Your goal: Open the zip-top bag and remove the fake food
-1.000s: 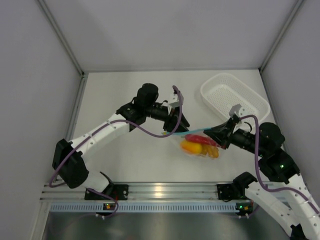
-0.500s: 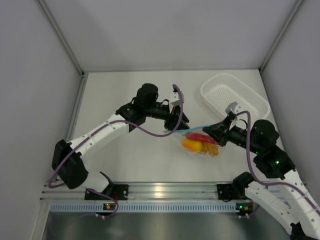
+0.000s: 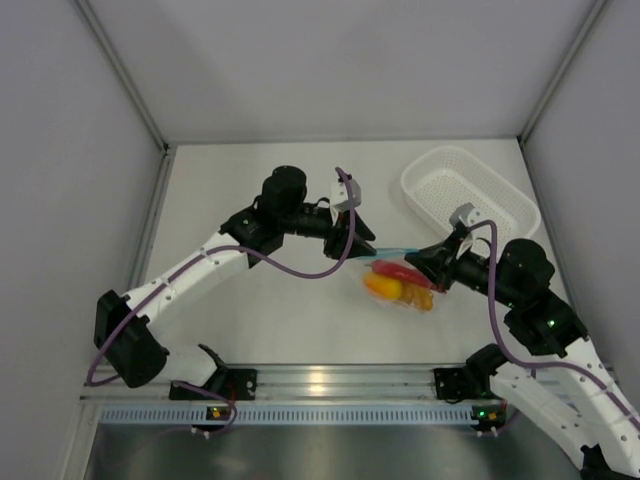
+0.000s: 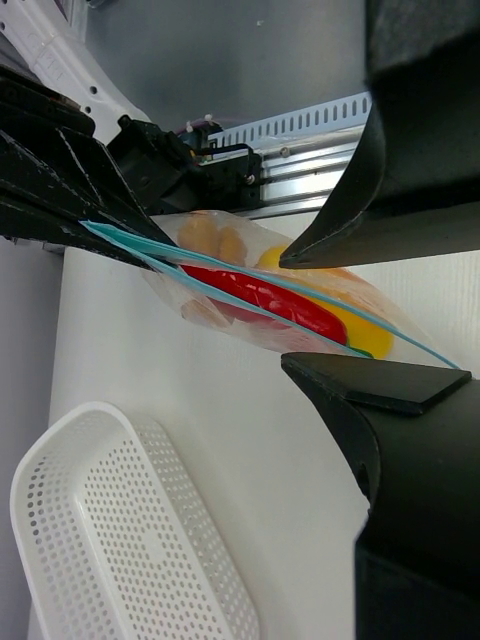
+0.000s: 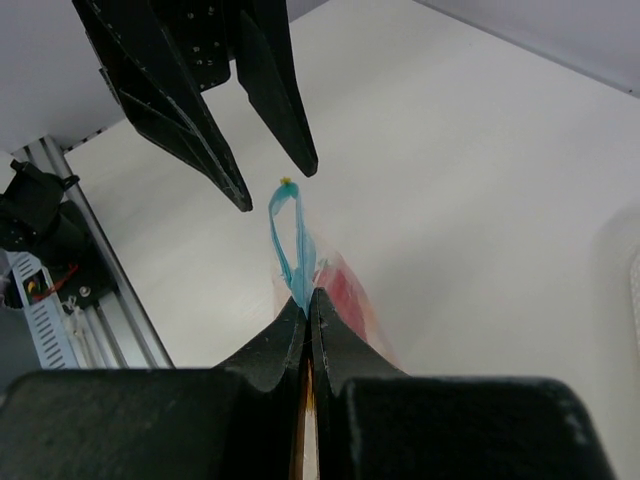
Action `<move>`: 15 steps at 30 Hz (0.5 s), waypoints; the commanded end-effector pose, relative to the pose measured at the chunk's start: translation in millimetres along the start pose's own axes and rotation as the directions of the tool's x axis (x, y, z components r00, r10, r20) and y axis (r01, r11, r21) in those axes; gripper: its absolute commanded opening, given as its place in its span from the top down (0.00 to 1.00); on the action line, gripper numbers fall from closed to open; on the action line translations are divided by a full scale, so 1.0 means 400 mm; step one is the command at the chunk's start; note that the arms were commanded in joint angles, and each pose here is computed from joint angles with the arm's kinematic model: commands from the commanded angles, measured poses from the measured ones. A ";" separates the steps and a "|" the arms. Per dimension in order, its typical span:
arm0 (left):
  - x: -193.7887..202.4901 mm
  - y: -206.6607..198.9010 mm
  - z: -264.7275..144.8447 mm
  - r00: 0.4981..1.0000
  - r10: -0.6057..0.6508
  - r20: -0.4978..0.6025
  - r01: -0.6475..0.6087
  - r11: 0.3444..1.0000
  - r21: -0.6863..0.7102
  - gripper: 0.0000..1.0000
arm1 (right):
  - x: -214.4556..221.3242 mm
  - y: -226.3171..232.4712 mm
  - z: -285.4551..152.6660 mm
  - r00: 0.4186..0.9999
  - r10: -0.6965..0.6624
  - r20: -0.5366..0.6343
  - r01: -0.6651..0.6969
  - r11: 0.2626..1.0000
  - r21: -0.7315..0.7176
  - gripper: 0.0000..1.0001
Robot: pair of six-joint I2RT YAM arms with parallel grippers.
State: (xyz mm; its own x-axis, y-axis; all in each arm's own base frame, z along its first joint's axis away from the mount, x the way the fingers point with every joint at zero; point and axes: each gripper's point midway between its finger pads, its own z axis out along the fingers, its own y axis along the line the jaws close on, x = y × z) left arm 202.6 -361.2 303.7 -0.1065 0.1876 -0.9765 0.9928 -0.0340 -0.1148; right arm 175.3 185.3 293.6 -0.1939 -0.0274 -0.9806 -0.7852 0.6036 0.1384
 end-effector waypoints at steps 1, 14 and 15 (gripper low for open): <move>-0.017 -0.001 -0.009 0.999 0.033 0.020 -0.033 0.999 -0.008 0.56 | -0.057 0.020 -0.007 0.996 -0.036 0.087 0.039 0.999 -0.029 1.00; 0.014 -0.003 0.000 1.000 0.013 0.002 -0.013 1.000 0.022 0.57 | -0.065 0.032 -0.011 0.994 -0.042 0.104 0.048 0.997 -0.052 1.00; 0.018 -0.001 0.001 1.000 0.010 -0.002 -0.010 1.000 0.018 0.57 | -0.067 0.035 -0.011 0.993 -0.044 0.107 0.050 0.997 -0.060 1.00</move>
State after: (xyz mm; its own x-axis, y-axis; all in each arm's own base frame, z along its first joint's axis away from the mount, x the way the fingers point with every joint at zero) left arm 202.0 -360.3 298.4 -0.1148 0.1953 -0.9740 0.9916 -0.0358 -0.1240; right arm 170.7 186.0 298.7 -0.1766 -0.0172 -0.9841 -0.7983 0.5874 0.1330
